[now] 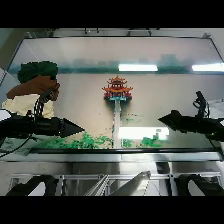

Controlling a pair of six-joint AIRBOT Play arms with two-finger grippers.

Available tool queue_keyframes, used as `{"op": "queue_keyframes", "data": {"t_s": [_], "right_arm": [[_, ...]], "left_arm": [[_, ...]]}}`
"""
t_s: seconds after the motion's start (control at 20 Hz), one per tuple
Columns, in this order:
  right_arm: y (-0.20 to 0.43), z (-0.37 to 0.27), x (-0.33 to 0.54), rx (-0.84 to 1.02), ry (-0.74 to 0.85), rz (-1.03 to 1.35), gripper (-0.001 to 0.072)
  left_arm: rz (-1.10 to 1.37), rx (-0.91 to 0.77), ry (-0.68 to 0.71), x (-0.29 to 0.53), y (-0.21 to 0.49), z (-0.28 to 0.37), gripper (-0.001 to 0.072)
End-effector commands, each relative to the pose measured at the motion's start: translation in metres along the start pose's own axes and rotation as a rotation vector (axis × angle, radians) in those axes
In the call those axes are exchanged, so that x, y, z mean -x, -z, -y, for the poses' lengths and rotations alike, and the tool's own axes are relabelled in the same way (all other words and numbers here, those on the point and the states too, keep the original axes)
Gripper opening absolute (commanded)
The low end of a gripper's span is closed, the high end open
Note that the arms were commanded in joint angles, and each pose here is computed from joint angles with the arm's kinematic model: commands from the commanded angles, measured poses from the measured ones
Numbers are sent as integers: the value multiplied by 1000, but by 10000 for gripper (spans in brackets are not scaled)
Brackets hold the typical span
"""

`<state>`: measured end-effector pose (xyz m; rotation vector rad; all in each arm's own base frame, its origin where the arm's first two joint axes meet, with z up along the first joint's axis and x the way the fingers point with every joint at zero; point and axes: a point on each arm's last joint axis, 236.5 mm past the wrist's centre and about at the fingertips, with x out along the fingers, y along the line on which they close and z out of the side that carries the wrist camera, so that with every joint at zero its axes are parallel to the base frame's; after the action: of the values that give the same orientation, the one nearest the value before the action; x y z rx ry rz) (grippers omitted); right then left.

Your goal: Fold the shirts.

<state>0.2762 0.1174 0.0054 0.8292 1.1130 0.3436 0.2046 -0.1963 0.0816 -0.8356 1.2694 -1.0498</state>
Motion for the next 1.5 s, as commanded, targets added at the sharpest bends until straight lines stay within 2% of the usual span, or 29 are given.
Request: {"op": "queue_keyframes", "data": {"t_s": [0.0, 0.15, 0.3, 0.4, 0.45, 0.55, 0.65, 0.85, 1.1, 1.2, 1.25, 1.35, 1.4, 1.45], "right_arm": [[0, 0, 0, 0, 0, 0, 84], [0, 0, 0, 0, 0, 0, 84], [0, 0, 0, 0, 0, 0, 84], [0, 0, 0, 0, 0, 0, 84], [0, 0, 0, 0, 0, 0, 84], [0, 0, 0, 0, 0, 0, 84], [-6, 0, 0, -3, 1, 25, 84], [-34, -2, 2, -32, -12, 145, 84], [-43, -22, 3, -185, -117, 170, 84], [-46, -20, 2, -183, -111, 177, 84], [-45, -19, 1, -174, -109, 175, 85], [-45, -19, 0, -176, -107, 172, 85], [-45, -18, 0, -176, -106, 169, 85], [-44, -18, -1, -169, -105, 165, 85]], "left_arm": [[1, -1, -1, 0, 0, 0, 2], [11, -21, -28, 6, -4, -3, 0], [197, -63, -198, 70, -71, -8, 2], [420, -96, -380, 154, -141, -19, 344], [525, -120, -461, 197, -172, -24, 345], [716, -162, -612, 281, -230, -36, 720], [826, -191, -737, 348, -275, -60, 720], [820, -117, -820, 397, -333, -162, 716], [898, 86, -860, 386, -346, -324, 712], [841, 137, -839, 360, -340, -362, 668], [806, 138, -822, 347, -342, -370, 606], [768, 114, -794, 327, -353, -369, 278], [783, 100, -773, 322, -361, -360, 181], [806, 72, -735, 318, -373, -341, 21]]}}
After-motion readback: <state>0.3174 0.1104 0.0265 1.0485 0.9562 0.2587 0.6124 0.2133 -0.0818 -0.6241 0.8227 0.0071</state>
